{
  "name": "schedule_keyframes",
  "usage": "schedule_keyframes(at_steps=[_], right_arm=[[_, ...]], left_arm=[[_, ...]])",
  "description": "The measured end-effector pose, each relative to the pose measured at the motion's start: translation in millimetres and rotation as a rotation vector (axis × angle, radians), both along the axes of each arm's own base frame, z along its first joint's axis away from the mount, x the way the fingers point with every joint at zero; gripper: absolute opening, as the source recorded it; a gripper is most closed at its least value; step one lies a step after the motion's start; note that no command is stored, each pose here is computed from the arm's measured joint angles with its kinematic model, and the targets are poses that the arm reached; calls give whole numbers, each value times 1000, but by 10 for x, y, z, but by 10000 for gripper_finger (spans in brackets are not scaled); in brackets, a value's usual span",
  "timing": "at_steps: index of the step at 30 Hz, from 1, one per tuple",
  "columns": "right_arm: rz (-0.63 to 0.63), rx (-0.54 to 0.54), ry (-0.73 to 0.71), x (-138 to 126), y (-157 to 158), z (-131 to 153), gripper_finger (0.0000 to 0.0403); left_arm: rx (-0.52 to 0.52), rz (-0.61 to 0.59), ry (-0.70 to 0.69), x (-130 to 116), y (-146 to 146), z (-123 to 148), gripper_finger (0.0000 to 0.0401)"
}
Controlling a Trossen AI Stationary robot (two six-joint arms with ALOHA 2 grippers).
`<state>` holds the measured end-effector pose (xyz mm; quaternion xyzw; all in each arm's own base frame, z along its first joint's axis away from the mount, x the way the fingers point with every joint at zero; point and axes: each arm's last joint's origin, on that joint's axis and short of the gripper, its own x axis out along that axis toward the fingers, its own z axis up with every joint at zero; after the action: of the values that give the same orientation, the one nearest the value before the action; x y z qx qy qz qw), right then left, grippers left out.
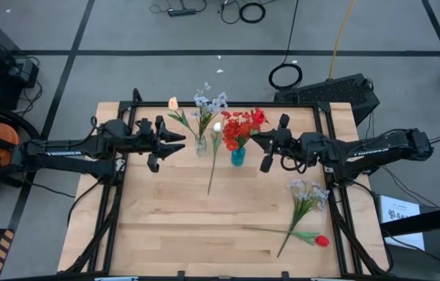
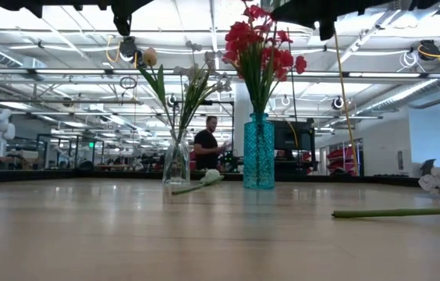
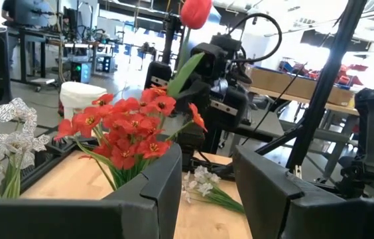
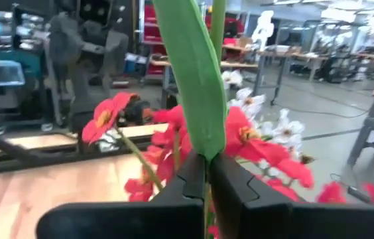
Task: Sort flowers into vase by color
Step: Put the top left red tulip into the blue vase
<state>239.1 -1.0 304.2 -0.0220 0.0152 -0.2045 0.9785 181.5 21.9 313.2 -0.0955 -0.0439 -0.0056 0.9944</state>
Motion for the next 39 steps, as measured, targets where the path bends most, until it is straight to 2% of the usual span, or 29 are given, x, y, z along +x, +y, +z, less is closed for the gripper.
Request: schedule_keyframes(at_steps=[11,27,33,39], right_arm=[[23,10,105,173,5,-225,0],[22,107,238,399,19,-611,0],[21,119,233,393,19,-606,3],[25,120,225,378,21,-578,32]], left_arm=[[0,0,0,0,0,0,141],[-1,-2,1,1,-4,-1,141],[-1,-2,5,2,-4,-5,141],[-1,-2,5,2,-4,-5,141]])
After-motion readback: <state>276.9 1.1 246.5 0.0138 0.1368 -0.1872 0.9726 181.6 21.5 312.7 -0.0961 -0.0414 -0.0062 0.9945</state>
